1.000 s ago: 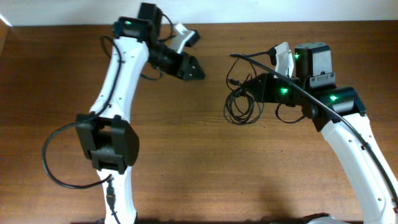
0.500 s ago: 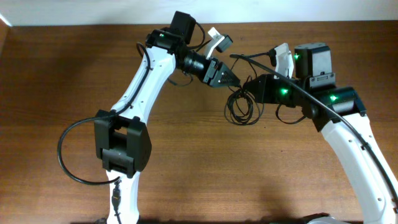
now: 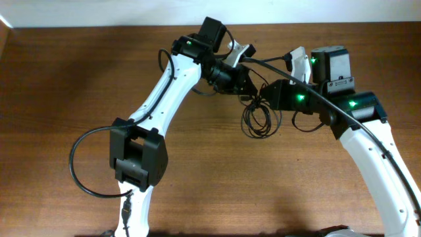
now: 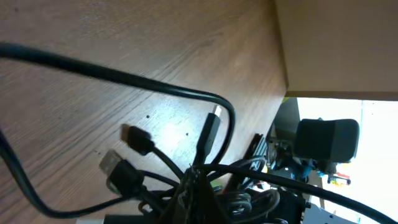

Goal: Untangle cables

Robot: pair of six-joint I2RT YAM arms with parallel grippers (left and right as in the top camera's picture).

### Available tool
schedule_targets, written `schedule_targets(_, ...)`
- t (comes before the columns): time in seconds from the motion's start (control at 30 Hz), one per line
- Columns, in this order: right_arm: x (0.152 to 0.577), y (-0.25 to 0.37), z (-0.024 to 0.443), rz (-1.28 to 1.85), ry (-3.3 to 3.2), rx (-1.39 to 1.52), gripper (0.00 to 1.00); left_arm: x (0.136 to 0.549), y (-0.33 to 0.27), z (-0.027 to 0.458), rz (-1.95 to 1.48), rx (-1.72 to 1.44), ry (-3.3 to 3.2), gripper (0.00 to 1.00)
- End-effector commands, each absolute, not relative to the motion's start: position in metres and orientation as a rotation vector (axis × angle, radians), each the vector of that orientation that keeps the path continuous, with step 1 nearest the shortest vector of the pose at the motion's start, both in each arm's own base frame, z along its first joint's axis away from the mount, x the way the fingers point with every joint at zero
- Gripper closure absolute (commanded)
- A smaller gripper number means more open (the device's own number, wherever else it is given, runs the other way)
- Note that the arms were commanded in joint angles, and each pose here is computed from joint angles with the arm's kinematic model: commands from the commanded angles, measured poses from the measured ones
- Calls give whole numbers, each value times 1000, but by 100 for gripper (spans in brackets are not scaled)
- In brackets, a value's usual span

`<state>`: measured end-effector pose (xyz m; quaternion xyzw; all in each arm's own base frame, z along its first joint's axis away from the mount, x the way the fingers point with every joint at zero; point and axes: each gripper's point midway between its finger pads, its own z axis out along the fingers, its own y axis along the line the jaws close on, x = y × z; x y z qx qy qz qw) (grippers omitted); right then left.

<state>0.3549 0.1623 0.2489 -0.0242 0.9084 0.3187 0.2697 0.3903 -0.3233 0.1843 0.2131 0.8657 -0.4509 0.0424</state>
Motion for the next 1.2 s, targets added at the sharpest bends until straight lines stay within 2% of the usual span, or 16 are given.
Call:
schedule_targets(0.0,358,164,263,846,2407,-93,96,407,-301,169,-1236,576,2704,100)
schedule_targets(0.1,362,144,250,709,2457,20,96,437,-254,149,-942,445,2772,100)
schedule_targets(0.17,363,129,232,589,2519,100,96,448,-232,149,-912,377,2776,100)
schedule_targets(0.27,367,138,204,632,2606,102,96,453,-212,159,-923,396,2747,100)
schedule_targets(0.4,361,188,175,785,2693,-30,96,463,-181,158,-884,345,2744,100)
schedule_targets(0.47,353,230,188,906,2626,-184,96,472,-156,158,-851,277,2743,100)
schedule_targets(0.53,354,243,194,925,2582,-234,96,476,-141,157,-844,231,2744,100)
schedule_targets(0.57,358,239,190,871,2587,-214,85,476,-137,157,-841,232,2744,100)
schedule_targets(0.63,368,215,178,696,2616,-134,21,472,-133,155,-829,292,2746,100)
schedule_targets(0.67,371,207,173,641,2631,-105,6,469,-134,155,-826,329,2748,100)
schedule_targets(0.7,372,197,167,597,2655,-58,1,466,-136,154,-824,366,2749,100)
schedule_targets(0.77,373,181,160,545,2689,17,1,457,-143,152,-824,457,2757,100)
schedule_targets(0.93,372,143,151,491,2747,134,1,393,-184,135,-838,847,2864,99)
schedule_targets(1.0,372,134,150,479,2756,158,1,374,-201,114,-788,938,2915,91)
schedule_targets(1.07,370,131,148,466,2768,143,1,368,-203,91,-673,905,2992,88)
schedule_targets(1.17,370,129,148,455,2771,147,1,366,-198,66,-528,783,3078,90)
